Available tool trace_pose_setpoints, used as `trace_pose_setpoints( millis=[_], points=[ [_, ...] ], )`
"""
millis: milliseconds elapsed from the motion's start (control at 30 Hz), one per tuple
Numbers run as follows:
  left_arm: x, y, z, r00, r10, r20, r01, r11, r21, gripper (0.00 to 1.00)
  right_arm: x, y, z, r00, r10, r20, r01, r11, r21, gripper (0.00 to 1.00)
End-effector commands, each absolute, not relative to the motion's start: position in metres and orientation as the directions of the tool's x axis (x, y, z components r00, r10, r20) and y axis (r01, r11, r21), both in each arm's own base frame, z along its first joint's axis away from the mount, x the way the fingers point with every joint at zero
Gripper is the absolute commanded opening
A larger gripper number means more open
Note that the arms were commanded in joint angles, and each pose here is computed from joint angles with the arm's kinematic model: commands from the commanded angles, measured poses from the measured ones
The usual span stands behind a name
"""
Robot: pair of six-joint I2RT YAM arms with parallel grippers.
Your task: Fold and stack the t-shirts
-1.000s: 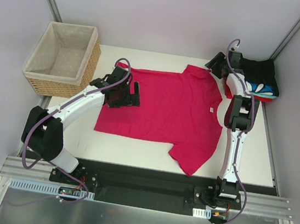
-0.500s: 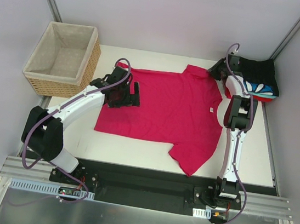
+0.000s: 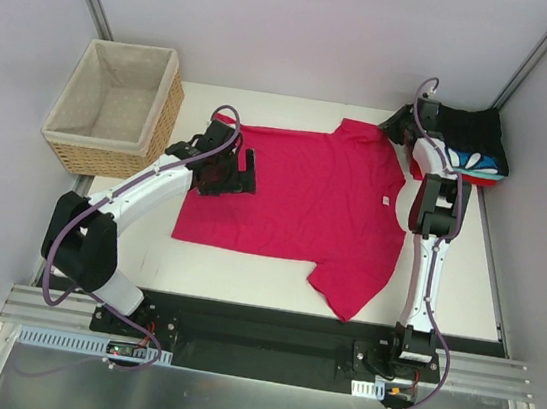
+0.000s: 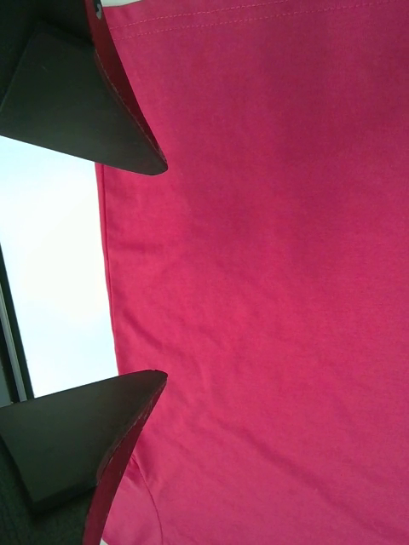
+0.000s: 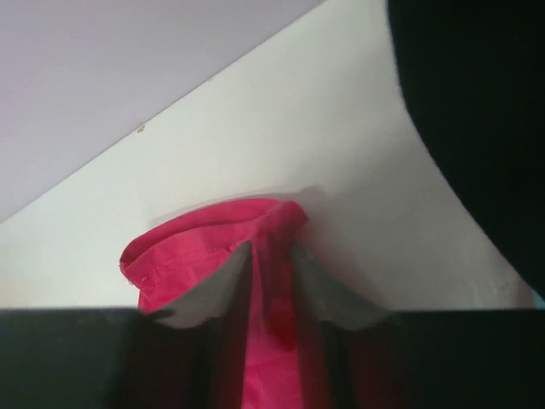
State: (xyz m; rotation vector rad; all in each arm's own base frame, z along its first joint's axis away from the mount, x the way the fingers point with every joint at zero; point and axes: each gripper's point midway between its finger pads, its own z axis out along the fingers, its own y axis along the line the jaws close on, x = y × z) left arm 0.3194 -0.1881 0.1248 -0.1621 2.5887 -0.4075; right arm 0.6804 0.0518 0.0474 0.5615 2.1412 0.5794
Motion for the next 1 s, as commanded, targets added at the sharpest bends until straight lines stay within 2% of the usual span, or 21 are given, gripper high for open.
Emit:
trace_pose_setpoints(
  millis=[0,67,100,133,200,333,433,633,833,867,967],
  points=[
    [0.329,-0.19,0.139,-0.846,-0.185,-0.5,-0.013,0.945,-0.327,0.99,0.698,0.07,0.101,-0.497,0.558,-0.665,0.049,0.783,0.62,0.49],
    [0.329,-0.19,0.14,-0.845,-0.183,-0.501,-0.011,0.945,-0.327,1.0,0.701,0.072,0.104,-0.493,0.55,-0.675,0.03,0.785,0.618,0.66],
    [0.329,-0.19,0.14,-0.846,-0.182,-0.501,-0.009,0.945,-0.327,0.99,0.702,0.072,0.105,-0.49,0.548,-0.678,0.025,0.786,0.618,0.81],
    [0.329,-0.19,0.139,-0.847,-0.181,-0.5,-0.011,0.946,-0.325,0.99,0.701,0.085,0.108,-0.496,0.537,-0.682,0.007,0.788,0.615,0.86],
    [0.329,-0.189,0.141,-0.844,-0.18,-0.505,-0.006,0.945,-0.326,0.99,0.7,0.086,0.105,-0.497,0.527,-0.689,0.01,0.798,0.603,0.92],
    [0.328,-0.188,0.14,-0.846,-0.179,-0.502,-0.008,0.946,-0.323,0.99,0.702,0.086,0.101,-0.494,0.526,-0.692,0.013,0.801,0.599,0.89],
    [0.327,-0.188,0.139,-0.848,-0.178,-0.499,-0.009,0.947,-0.321,0.99,0.702,0.086,0.1,-0.495,0.526,-0.692,0.015,0.801,0.598,0.79],
    [0.328,-0.188,0.137,-0.85,-0.177,-0.496,-0.01,0.948,-0.319,0.99,0.703,0.085,0.094,-0.494,0.526,-0.692,0.023,0.804,0.594,0.67],
    [0.328,-0.188,0.137,-0.85,-0.177,-0.496,-0.01,0.948,-0.319,0.99,0.705,0.087,0.088,-0.493,0.533,-0.688,0.03,0.8,0.599,0.31],
    [0.327,-0.188,0.138,-0.85,-0.177,-0.496,-0.01,0.948,-0.319,0.99,0.706,0.088,0.086,-0.494,0.54,-0.681,0.037,0.796,0.604,0.2],
    [0.327,-0.188,0.139,-0.849,-0.177,-0.498,-0.01,0.947,-0.321,0.99,0.709,0.088,0.086,-0.484,0.549,-0.681,0.046,0.793,0.607,0.01]
  ],
)
